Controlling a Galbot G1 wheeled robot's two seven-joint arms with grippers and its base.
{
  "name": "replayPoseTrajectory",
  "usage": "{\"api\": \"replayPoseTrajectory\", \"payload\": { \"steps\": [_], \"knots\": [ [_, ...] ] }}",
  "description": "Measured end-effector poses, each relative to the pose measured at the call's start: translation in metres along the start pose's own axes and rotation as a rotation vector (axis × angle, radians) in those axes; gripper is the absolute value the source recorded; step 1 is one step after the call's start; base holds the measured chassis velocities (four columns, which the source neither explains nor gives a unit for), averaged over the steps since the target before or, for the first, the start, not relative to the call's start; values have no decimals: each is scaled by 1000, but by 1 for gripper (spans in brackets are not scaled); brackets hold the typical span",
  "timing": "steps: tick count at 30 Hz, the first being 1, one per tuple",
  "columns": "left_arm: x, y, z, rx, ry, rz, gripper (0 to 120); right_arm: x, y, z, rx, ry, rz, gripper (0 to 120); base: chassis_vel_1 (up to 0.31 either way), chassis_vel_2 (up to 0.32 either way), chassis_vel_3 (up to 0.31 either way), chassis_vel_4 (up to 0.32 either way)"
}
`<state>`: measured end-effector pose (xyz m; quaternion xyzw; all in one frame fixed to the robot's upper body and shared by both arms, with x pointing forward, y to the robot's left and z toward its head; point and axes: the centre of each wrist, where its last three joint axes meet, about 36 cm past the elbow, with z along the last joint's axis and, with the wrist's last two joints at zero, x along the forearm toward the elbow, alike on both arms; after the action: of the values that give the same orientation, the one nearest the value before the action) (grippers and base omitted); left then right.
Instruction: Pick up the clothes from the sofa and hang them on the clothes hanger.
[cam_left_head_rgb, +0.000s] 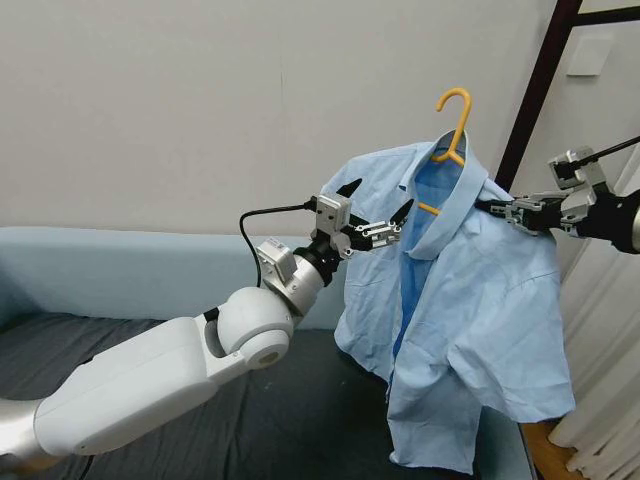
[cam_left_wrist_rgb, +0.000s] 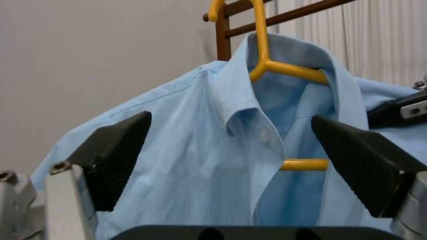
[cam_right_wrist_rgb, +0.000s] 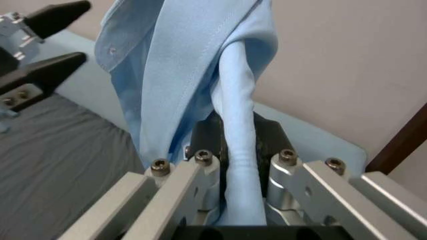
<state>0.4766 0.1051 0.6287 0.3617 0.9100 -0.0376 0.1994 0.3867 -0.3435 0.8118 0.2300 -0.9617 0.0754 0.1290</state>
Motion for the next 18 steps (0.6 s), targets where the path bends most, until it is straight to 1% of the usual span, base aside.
{"api": "replayPoseTrajectory", "payload": {
  "steps": [2, 7, 8, 9, 11, 13, 14, 16, 18],
  "knots": [
    [-4, -1, 3, 1, -3, 1, 88, 0, 1, 0, 2, 1, -2, 8, 0, 0, 0, 0],
    [-17, -4, 12, 9, -13, 10, 69, 0, 4, 0, 9, 5, -5, 8, 0, 0, 0, 0],
    [-17, -4, 12, 9, -13, 10, 69, 0, 4, 0, 9, 5, -5, 8, 0, 0, 0, 0],
    [-18, -3, 15, 8, -15, 12, 62, 0, 5, -1, 9, 5, -5, 8, 0, 0, 0, 0],
    [-18, 0, 18, 4, -15, 11, 55, 1, 5, -1, 7, 4, -6, 8, 0, 0, 0, 0],
    [-16, 2, 22, 1, -11, 8, 47, 1, 5, -2, 6, 4, -7, 8, 0, 0, 0, 0],
    [-16, 2, 22, 1, -11, 8, 47, 1, 5, -2, 6, 4, -7, 8, 0, 0, 0, 0],
    [-15, 5, 25, -4, -11, 7, 34, 1, 5, -1, 6, 4, -8, 8, 0, 0, 0, 0],
    [-16, 7, 26, -6, -12, 5, 28, 1, 6, -1, 6, 5, -11, 8, 0, 0, 0, 0]
  ]
}}
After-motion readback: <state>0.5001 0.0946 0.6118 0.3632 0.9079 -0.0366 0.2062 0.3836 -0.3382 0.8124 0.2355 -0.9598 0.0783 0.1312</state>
